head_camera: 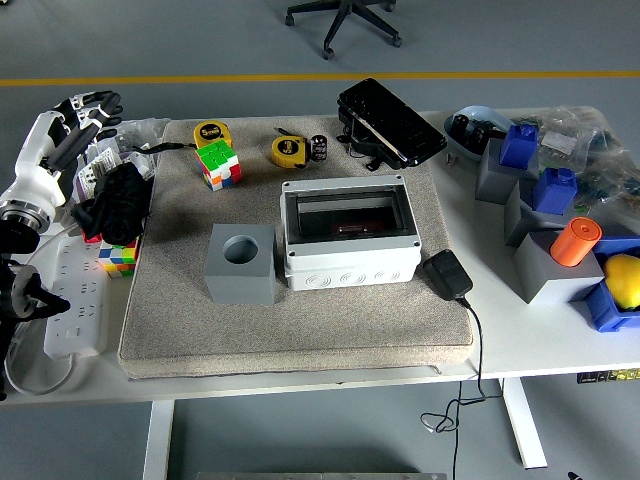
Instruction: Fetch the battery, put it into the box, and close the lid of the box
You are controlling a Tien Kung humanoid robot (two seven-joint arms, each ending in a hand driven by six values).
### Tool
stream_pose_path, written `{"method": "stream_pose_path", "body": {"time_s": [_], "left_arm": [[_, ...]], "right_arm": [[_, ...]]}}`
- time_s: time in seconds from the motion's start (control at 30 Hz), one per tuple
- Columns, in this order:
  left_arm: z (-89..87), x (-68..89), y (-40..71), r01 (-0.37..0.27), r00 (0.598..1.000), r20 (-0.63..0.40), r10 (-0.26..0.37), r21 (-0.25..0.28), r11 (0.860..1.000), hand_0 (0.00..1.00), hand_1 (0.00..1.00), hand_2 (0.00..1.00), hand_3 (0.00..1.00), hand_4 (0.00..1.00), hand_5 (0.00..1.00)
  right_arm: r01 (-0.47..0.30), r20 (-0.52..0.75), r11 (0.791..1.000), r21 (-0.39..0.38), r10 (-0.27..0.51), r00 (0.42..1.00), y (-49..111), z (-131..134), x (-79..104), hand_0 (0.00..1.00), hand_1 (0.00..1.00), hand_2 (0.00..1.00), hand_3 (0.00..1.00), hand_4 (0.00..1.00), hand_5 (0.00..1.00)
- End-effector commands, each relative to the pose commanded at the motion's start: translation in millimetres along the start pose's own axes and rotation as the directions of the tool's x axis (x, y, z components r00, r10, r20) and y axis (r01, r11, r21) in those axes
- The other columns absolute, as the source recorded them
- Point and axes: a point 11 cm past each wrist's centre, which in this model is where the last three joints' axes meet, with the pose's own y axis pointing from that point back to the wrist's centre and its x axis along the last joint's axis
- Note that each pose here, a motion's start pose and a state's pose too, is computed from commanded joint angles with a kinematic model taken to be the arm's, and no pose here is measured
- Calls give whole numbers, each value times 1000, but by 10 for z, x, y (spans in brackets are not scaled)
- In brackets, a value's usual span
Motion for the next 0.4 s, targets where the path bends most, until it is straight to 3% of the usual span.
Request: {"method": "stream_pose_path", "body": {"time_s": [0.4], "left_arm": [[8,2,1,-1,1000,-1,1,-3,1000,710,709,678,708,998,575]], "right_arm": [[0,2,1000,1,0,1000,0,-1,-3,585,638,651,579,951,488]]}}
